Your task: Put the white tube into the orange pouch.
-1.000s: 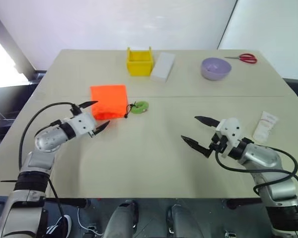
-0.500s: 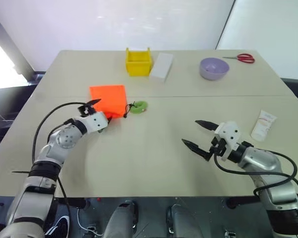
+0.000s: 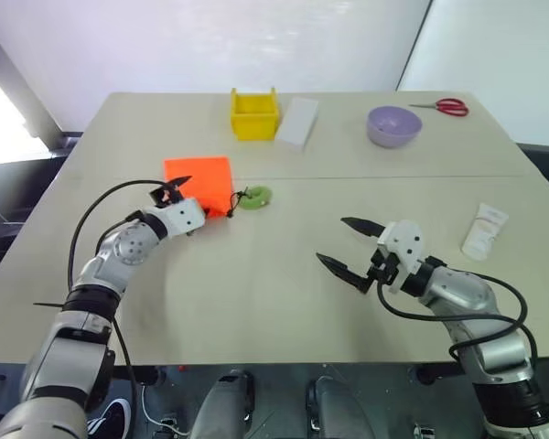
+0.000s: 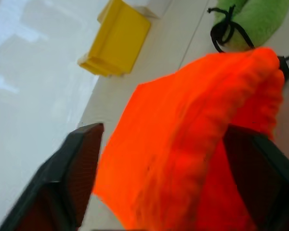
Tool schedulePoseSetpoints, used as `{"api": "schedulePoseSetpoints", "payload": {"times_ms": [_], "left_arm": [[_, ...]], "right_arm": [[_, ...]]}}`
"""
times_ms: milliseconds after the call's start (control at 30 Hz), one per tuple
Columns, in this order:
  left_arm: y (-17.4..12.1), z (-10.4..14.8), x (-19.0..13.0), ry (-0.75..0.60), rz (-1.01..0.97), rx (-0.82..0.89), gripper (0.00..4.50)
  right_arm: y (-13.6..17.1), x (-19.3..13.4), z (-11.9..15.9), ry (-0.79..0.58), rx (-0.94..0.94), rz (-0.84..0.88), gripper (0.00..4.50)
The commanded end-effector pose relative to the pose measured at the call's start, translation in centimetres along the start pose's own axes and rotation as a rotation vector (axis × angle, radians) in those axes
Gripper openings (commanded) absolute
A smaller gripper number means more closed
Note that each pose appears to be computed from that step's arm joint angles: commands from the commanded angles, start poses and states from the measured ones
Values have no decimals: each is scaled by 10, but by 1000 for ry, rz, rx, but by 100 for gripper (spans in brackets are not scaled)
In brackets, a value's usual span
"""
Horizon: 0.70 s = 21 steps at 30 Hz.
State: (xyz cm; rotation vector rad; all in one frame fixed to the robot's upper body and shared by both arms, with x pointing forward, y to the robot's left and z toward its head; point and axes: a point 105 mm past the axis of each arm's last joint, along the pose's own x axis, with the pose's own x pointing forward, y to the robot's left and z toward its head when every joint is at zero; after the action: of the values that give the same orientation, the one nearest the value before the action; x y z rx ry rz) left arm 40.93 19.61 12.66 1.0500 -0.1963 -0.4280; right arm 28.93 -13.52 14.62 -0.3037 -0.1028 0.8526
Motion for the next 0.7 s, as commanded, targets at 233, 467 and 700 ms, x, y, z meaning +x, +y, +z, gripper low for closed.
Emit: {"api": "schedulePoseSetpoints", "payload": {"times_ms": [233,467,700], "left_arm": [[11,10,3,-27,44,11,6],[8,23,7,-76,18,-8,6],[-13,61,12,-184,-58,-69,6]], "right_arm": [[-2,-2,10,-24,-38,-4,450],[-4,-3,8,-15,-46,-10,450],[-9,-6,7,-7,-57,-29,450]]}}
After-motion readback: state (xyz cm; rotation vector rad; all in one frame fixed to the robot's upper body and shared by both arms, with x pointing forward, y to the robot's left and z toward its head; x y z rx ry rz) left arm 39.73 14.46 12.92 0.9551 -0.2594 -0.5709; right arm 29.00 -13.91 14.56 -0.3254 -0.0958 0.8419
